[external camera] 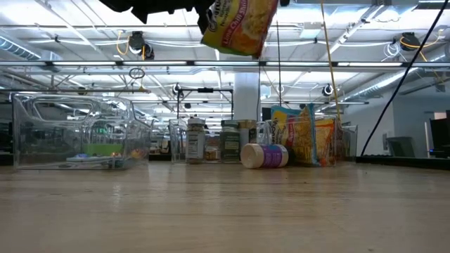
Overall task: Pick & Place Food Item
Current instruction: Put the green noodle pack into the right transparent bin
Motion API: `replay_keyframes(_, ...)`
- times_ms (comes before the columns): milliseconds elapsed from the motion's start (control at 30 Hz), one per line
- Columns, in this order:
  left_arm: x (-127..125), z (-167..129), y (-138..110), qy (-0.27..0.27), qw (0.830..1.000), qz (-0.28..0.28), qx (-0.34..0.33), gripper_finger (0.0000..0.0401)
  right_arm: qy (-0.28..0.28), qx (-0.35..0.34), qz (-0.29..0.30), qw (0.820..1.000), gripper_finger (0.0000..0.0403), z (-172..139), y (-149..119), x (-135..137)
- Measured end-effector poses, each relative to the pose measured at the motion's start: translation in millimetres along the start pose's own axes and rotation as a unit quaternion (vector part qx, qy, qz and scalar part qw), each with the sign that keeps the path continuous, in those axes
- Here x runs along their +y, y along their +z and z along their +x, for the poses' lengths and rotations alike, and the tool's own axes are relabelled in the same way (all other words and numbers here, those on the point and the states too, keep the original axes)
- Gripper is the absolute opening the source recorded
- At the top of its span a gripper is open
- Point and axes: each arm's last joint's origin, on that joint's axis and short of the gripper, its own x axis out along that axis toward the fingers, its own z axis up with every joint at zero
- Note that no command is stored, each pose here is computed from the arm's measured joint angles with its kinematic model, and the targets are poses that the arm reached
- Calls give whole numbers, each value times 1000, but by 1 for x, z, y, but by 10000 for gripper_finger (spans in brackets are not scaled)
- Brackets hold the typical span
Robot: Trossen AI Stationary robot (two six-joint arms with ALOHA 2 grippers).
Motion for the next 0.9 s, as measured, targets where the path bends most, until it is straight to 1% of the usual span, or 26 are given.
replay_keyframes(100,1,0,0,10,1000,4,-4,1,2,-32,4,999,107,-2,8,-2)
replay_keyframes(167,1,0,0,15,1000,4,-6,1,2,-40,3,999,125,-3,10,-3)
replay_keyframes(300,2,0,0,33,999,5,-7,1,3,-27,-6,1000,150,1,15,0)
replay_keyframes(433,3,0,-1,41,999,6,-3,1,7,21,-34,999,160,14,25,6)
replay_keyframes(600,5,-2,-1,48,999,5,-5,1,-14,116,-56,992,161,33,35,8)
replay_keyframes(700,7,-3,-1,53,999,1,-2,0,-20,180,-64,981,159,45,37,8)
replay_keyframes(800,8,-3,-2,62,998,-4,1,0,-2,245,-69,967,159,58,35,10)
replay_keyframes(900,9,-3,-3,80,997,-7,1,0,-2,298,-62,953,161,67,30,9)
